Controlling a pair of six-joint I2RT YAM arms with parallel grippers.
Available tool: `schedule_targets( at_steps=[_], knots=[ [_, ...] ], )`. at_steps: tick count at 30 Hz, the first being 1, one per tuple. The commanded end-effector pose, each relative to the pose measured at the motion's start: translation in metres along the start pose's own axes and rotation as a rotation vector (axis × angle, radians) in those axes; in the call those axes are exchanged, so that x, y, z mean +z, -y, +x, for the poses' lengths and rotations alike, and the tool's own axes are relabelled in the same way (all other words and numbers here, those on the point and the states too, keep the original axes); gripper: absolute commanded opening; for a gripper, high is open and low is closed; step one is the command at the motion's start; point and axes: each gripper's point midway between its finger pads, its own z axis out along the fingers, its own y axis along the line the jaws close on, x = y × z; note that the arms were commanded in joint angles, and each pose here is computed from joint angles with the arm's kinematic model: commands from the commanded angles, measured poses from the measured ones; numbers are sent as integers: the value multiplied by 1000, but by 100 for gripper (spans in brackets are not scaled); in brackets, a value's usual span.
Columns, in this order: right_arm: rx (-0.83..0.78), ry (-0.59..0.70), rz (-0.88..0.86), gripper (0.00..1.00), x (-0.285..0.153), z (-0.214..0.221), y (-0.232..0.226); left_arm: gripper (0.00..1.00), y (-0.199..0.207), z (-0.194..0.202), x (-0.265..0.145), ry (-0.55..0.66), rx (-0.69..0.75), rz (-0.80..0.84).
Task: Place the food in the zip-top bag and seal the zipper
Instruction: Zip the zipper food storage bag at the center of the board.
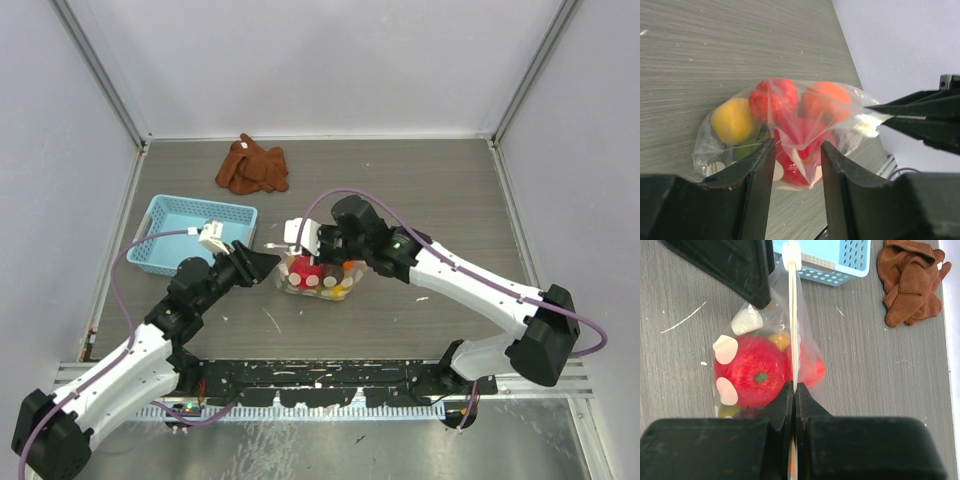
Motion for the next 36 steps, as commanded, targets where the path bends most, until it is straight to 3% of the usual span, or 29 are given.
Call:
schedule_targets(
  at_steps=[1,4,7,17,30,36],
  knots=[
    [12,142,20,1,-32,-38,14,49,32,-4,3,15,206,210],
    [26,141,15,1,-40,-34,12,61,36,4,6,-14,309,276],
    [30,136,1,1,-43,-29,7,66,39,12,8,-31,388,339],
    [19,115,-38,1,-50,-14,-7,72,50,16,9,37,536,483],
    [16,115,-67,1,-53,-4,-19,67,65,30,12,-2,617,638],
    [22,111,-84,1,-51,-1,-23,52,73,32,8,-8,613,685]
  ],
)
